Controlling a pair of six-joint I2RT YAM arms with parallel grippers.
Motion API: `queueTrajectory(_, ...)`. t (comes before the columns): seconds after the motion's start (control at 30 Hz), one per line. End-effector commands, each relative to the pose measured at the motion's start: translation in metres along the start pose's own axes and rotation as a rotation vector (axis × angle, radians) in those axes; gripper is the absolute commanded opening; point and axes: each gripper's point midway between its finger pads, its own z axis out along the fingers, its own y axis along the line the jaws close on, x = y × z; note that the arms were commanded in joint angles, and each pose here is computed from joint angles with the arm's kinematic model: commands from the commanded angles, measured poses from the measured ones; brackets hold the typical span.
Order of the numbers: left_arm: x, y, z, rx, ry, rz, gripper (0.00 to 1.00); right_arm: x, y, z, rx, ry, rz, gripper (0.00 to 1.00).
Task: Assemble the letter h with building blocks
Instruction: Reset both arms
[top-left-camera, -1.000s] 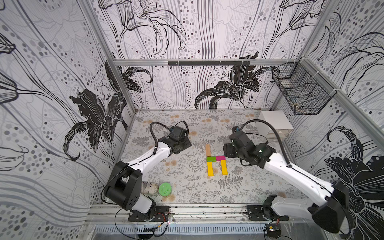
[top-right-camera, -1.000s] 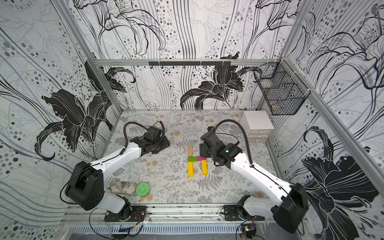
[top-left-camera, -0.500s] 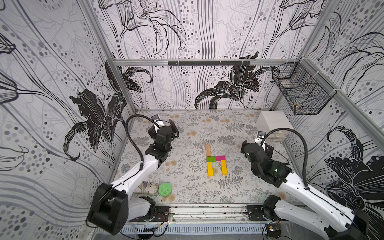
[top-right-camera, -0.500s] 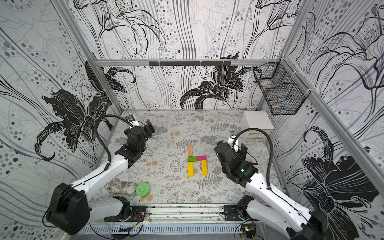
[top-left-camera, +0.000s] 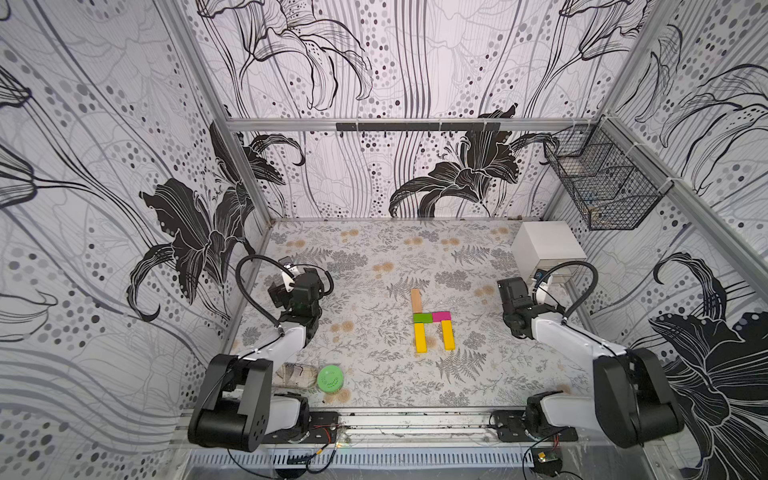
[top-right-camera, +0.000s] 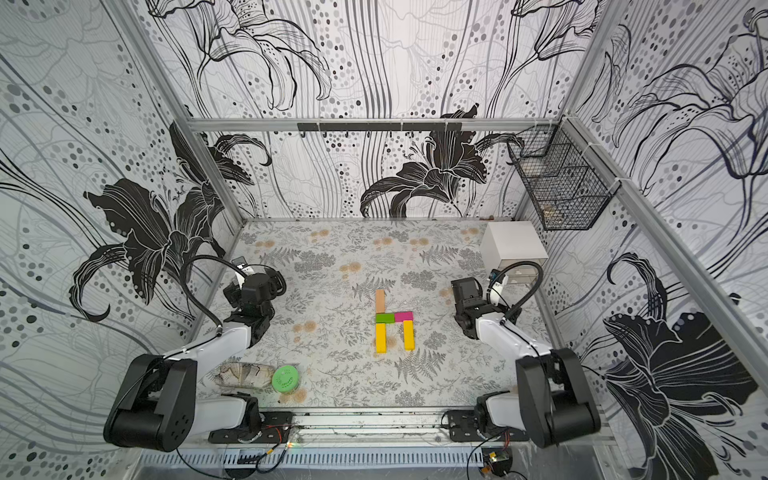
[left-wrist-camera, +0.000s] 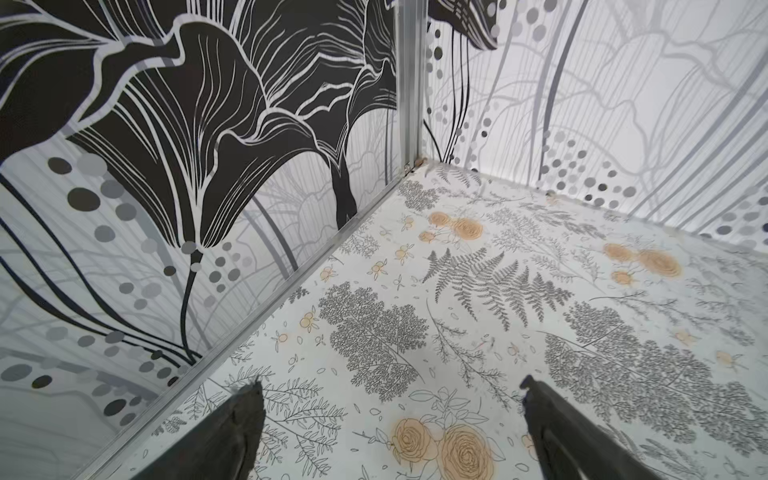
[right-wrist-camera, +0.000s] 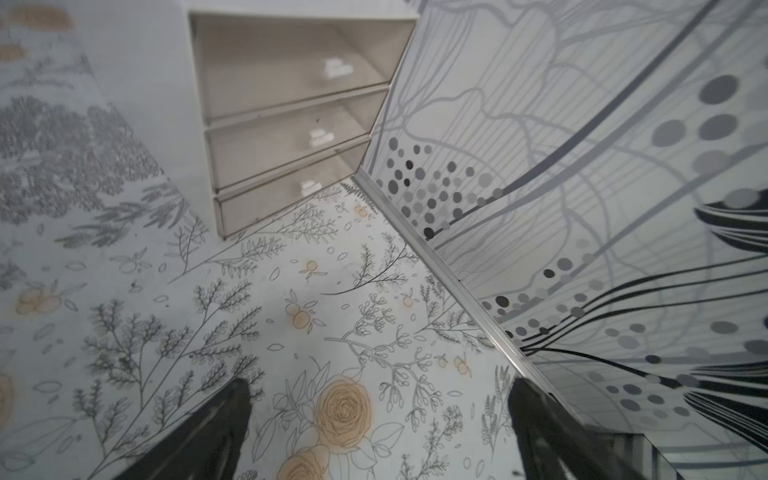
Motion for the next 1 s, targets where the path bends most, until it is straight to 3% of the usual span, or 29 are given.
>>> queueTrajectory(0.0,0.018,0.003,-0.003,0.039,0.025,0.005,0.99,-0.022,0.042,-0.005,-0.242,-0.129,0.042,1.00)
queueTrajectory(0.07,0.024,-0.004,-0.004,0.098,0.002,0.000,0.99,-0.032,0.069,-0.016,-0.422,-0.218,0.023,0.99)
queueTrajectory(0.13,0.018,-0.016,-0.005,0.173,-0.046,-0.021,0.99,-0.035,0.085,-0.019,-0.503,-0.233,-0.038,0.99)
queueTrajectory(0.23,0.020,-0.033,0.001,0.240,-0.020,0.047,0.99,-0.036,0.111,-0.039,-0.693,-0.319,-0.145,0.99)
queueTrajectory(0.33,0.023,-0.050,0.002,0.319,-0.015,0.123,0.99,-0.034,0.115,-0.037,-0.700,-0.407,-0.128,0.99)
queueTrajectory(0.37,0.021,-0.052,-0.001,0.341,-0.031,0.136,0.99,-0.036,0.110,-0.028,-0.669,-0.376,-0.093,0.99)
queueTrajectory(0.43,0.016,-0.044,-0.008,0.331,-0.104,0.118,0.99,-0.028,0.111,-0.015,-0.765,-0.310,-0.054,0.99)
queueTrajectory(0.53,0.018,-0.022,-0.011,0.288,-0.257,0.036,0.99,-0.024,0.112,-0.010,-0.783,-0.294,-0.041,0.99)
queueTrajectory(0.6,0.032,-0.035,-0.004,0.329,-0.199,0.077,0.99,-0.026,0.112,-0.010,-0.785,-0.300,-0.035,0.99)
queueTrajectory(0.73,0.035,-0.023,0.031,0.321,-0.047,-0.003,0.99,-0.026,0.111,-0.009,-0.781,-0.305,-0.033,0.99)
queueTrajectory(0.97,0.035,-0.019,0.029,0.315,-0.055,0.002,0.99,-0.025,0.111,-0.009,-0.782,-0.301,-0.036,0.99)
